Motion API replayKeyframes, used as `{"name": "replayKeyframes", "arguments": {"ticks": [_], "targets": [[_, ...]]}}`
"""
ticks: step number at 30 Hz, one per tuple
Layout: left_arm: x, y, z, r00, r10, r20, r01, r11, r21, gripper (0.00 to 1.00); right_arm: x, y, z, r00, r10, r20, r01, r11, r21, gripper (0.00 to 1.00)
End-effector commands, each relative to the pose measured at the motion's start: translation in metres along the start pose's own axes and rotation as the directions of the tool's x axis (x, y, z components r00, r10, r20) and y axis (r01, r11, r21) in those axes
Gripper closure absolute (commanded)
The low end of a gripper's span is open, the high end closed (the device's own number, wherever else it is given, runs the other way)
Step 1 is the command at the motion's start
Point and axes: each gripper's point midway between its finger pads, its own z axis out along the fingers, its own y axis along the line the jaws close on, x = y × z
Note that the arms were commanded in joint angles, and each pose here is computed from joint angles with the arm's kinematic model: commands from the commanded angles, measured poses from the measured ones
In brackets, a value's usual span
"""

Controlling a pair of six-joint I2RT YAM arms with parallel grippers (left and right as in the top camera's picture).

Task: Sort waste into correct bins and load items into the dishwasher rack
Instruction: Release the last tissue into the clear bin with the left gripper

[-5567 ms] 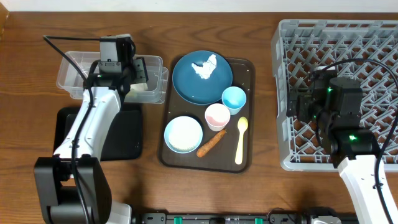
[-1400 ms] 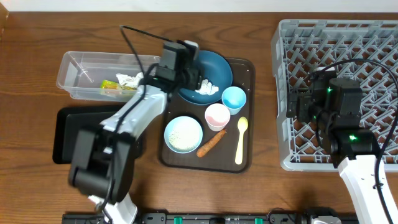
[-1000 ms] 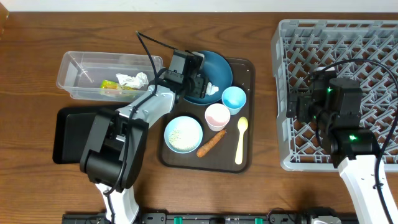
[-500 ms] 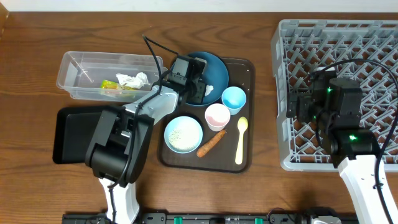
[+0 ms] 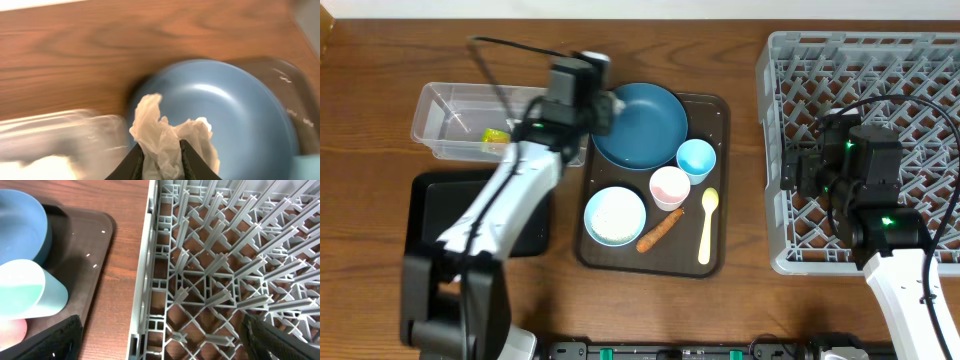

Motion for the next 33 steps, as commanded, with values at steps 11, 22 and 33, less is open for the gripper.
{"name": "replayKeyframes", "arguments": {"ticks": [11, 22, 33], "targets": [[0.03, 0.124, -0.019, 0.973, -0.224, -0.063, 0.2, 0.944, -0.261, 0.67, -0.008, 0.001, -0.003, 1.0, 0.01, 0.019, -0.01, 1.0, -0.001, 0.01], [0.031, 0.122, -0.022, 0.972, -0.224, -0.067, 0.2, 0.945, -0.258, 0.27, -0.008, 0.001, -0.003, 1.0, 0.01, 0.019, -0.01, 1.0, -0.001, 0.01], [0.001, 0.027, -0.058, 0.987, -0.158, -0.036, 0.161, 0.977, 0.138, 0.25, -0.008, 0.001, -0.003, 1.0, 0.01, 0.02, -0.01, 1.0, -0.001, 0.01]]}}
